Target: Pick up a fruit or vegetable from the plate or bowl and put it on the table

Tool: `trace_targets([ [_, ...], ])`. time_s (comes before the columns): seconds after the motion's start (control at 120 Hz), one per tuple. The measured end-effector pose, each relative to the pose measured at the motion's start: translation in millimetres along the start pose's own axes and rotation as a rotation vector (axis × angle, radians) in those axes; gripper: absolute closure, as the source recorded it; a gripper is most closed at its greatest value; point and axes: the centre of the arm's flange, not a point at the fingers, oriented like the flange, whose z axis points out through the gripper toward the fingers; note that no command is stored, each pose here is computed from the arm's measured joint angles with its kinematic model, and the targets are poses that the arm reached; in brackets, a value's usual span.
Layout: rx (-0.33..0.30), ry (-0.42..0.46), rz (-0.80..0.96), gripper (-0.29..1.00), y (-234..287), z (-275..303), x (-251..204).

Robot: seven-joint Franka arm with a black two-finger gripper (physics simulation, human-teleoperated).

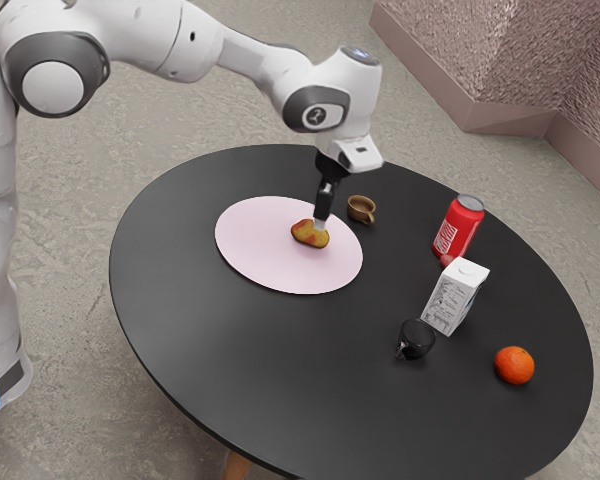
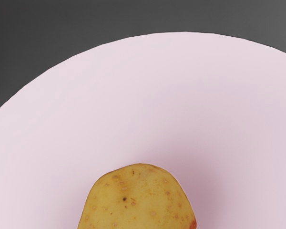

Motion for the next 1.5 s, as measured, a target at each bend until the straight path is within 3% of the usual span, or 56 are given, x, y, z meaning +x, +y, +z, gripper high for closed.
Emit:
trace_targets([
  [1.133,0.005,-0.017,0.087,0.0,-0.6,47.7,-9.1],
  [1.292,0.01,-0.013,0.091,0.28,-1.0,49.2,-8.8],
  [1.5,0.032,0.005,0.092,0.51,-0.7,36.8,-9.4],
])
